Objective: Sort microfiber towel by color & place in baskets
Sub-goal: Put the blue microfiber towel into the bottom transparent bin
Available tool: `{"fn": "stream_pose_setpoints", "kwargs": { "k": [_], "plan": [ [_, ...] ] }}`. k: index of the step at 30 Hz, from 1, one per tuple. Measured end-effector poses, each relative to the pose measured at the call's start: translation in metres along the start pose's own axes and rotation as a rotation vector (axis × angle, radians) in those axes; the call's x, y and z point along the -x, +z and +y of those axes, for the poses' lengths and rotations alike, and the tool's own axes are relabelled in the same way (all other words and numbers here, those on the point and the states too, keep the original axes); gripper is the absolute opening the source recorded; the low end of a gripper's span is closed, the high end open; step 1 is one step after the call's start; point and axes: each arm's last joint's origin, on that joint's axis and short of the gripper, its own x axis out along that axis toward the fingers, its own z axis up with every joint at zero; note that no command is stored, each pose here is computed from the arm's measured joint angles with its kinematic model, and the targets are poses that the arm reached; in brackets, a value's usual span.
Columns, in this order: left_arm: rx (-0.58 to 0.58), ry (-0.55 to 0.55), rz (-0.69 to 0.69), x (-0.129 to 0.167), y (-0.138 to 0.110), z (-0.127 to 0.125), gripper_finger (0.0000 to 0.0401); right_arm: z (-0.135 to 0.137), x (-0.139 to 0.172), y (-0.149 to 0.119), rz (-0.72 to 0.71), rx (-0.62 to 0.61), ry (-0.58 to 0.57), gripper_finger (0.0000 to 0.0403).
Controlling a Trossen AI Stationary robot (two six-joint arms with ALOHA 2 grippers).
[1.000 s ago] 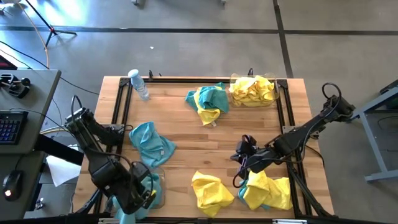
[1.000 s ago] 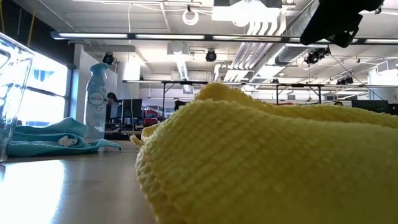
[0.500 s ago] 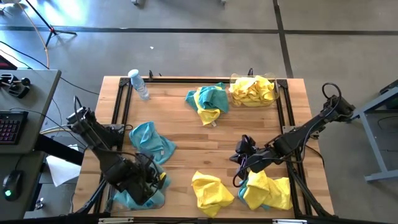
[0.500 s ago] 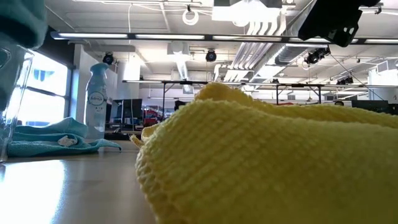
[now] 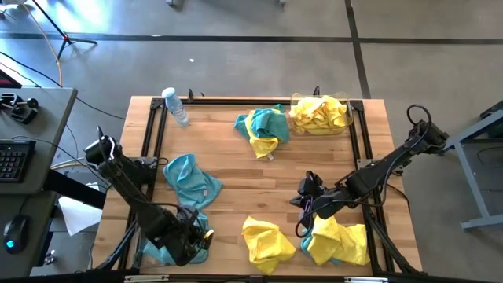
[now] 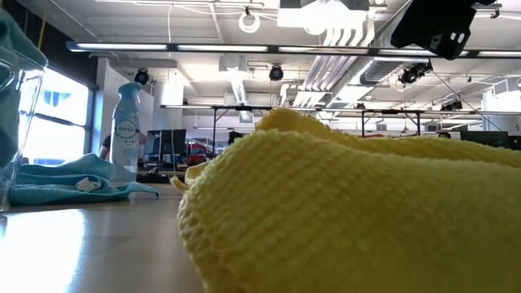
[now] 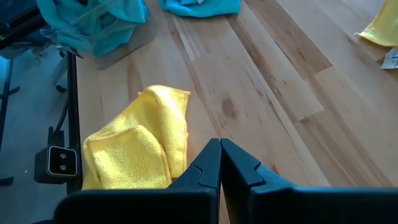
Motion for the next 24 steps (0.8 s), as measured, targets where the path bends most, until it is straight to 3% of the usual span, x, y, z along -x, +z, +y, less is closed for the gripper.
{"fn": "stream_pose_setpoints", "kwargs": {
  "k": [7, 12, 24],
  "plan": [
    [0.019, -0.04, 0.023, -0.027, -0.001, 0.012, 0.0004, 0.0, 0.0, 0.0, -0.001, -0.012, 0.001, 0.0],
    [0.021, -0.023, 0.02, -0.035, 0.001, 0.018, 0.003, 0.0, 0.0, 0.0, -0.001, -0.031, 0.0, 0.0],
    [-0.018, -0.046, 0.082, -0.019, 0.002, 0.019, 0.0099, 0.0, 0.0, 0.001, -0.004, -0.037, -0.003, 0.0]
  ]
}}
